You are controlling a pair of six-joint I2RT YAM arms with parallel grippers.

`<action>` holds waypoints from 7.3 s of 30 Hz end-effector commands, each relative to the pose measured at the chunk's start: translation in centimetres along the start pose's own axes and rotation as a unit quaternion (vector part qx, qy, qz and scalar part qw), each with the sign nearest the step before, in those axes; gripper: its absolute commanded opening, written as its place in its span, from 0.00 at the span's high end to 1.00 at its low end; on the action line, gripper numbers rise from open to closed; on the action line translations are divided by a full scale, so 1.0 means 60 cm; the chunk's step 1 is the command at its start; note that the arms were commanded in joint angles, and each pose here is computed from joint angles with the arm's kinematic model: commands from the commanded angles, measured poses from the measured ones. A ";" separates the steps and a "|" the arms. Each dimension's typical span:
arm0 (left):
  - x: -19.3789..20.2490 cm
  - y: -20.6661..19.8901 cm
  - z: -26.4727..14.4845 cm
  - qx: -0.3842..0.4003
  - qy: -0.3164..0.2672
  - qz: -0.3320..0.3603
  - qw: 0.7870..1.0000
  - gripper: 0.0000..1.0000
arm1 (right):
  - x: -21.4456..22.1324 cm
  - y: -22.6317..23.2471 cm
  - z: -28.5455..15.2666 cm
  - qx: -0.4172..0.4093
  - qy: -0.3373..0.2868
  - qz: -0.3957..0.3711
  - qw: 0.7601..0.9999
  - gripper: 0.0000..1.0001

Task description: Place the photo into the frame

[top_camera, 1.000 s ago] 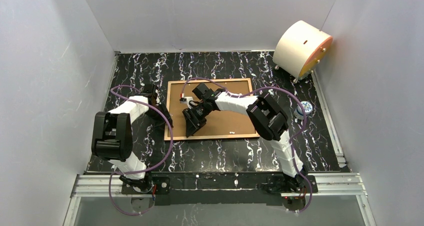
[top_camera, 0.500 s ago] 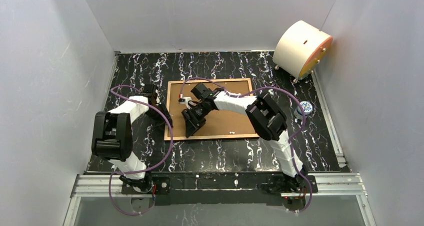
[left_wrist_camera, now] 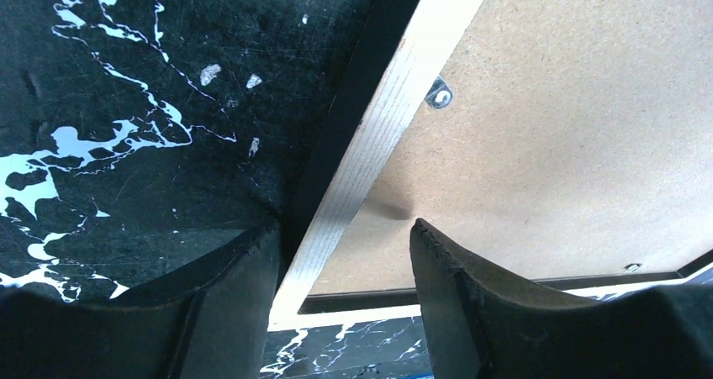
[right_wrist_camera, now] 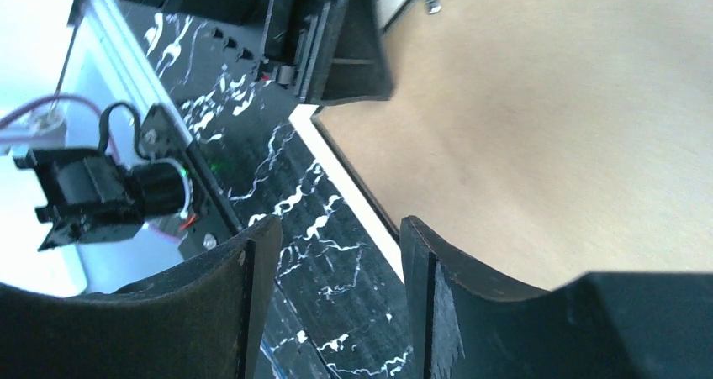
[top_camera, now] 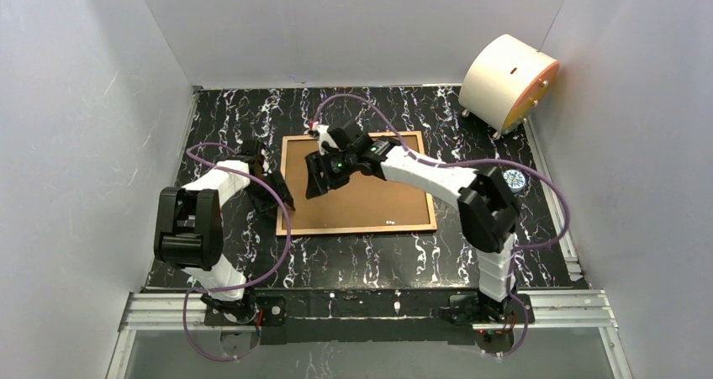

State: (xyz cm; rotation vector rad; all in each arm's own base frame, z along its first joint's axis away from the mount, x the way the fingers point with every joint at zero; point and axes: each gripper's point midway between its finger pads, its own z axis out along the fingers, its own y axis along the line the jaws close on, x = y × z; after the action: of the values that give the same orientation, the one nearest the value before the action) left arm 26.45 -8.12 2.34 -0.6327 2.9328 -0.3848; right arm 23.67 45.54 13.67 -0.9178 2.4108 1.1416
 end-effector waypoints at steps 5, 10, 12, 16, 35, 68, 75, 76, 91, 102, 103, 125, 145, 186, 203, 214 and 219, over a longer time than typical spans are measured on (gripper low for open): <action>-0.008 -0.013 -0.012 0.021 -0.013 0.005 1.000 0.44 | 0.008 -0.113 -0.097 0.168 -0.073 0.097 0.978 0.37; -0.005 -0.009 -0.007 0.019 -0.010 0.005 1.000 0.45 | 0.061 -0.183 -0.145 0.219 -0.056 0.159 0.961 0.35; -0.004 -0.009 -0.006 0.020 -0.010 0.005 1.000 0.46 | 0.081 -0.201 -0.158 0.224 -0.049 0.175 0.957 0.34; -0.003 -0.008 -0.004 0.019 -0.008 0.003 1.000 0.47 | 0.112 -0.220 -0.166 0.216 -0.031 0.201 0.955 0.35; -0.006 -0.009 0.000 0.019 -0.005 0.000 1.000 0.49 | 0.214 -0.216 -0.143 0.178 0.042 0.249 0.951 0.41; -0.006 -0.008 0.002 0.017 -0.005 0.001 1.000 0.49 | 0.171 -0.180 -0.166 0.144 0.023 0.202 0.969 0.41; -0.023 -0.021 -0.009 0.026 -0.016 0.016 0.999 0.39 | 0.080 -0.175 -0.181 0.154 -0.046 0.177 0.971 0.38; -0.028 -0.023 -0.011 0.027 -0.019 0.019 0.999 0.38 | 0.072 -0.185 -0.185 0.171 -0.056 0.176 0.968 0.38; -0.031 -0.020 -0.009 0.020 -0.012 0.033 0.999 0.43 | 0.047 -0.362 -0.229 0.324 -0.042 0.182 0.927 0.34; -0.031 -0.015 -0.008 0.011 -0.010 0.036 0.999 0.45 | 0.060 -0.423 -0.214 0.329 -0.017 0.206 0.921 0.36; -0.031 -0.015 -0.008 0.011 -0.010 0.036 0.999 0.45 | 0.061 -0.426 -0.212 0.329 -0.017 0.207 0.921 0.36; -0.030 -0.004 -0.011 -0.006 -0.013 0.039 0.999 0.47 | 0.082 -0.492 -0.233 0.376 0.001 0.228 0.898 0.40; -0.029 0.000 -0.014 -0.010 -0.015 0.040 0.999 0.47 | 0.076 -0.516 -0.244 0.409 -0.014 0.220 0.885 0.46; -0.043 0.001 -0.021 -0.013 -0.027 0.029 0.999 0.44 | 0.044 -0.518 -0.322 0.409 -0.059 0.255 0.874 0.31; -0.074 -0.041 -0.013 0.032 -0.024 0.037 0.999 0.45 | 0.100 -0.447 -0.262 0.258 -0.022 0.300 0.918 0.27; -0.086 -0.065 0.001 0.061 -0.013 0.037 0.997 0.46 | 0.100 -0.392 -0.274 0.210 -0.041 0.300 0.929 0.29; -0.095 -0.082 0.003 0.081 -0.008 0.041 0.996 0.46 | 0.098 -0.357 -0.266 0.160 -0.053 0.319 0.933 0.31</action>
State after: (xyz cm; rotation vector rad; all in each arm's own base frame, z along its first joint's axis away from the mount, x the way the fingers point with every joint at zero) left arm 31.69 -7.84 2.50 -0.5399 2.9099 -0.4197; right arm 34.53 16.65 4.31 0.0567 2.8527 0.5771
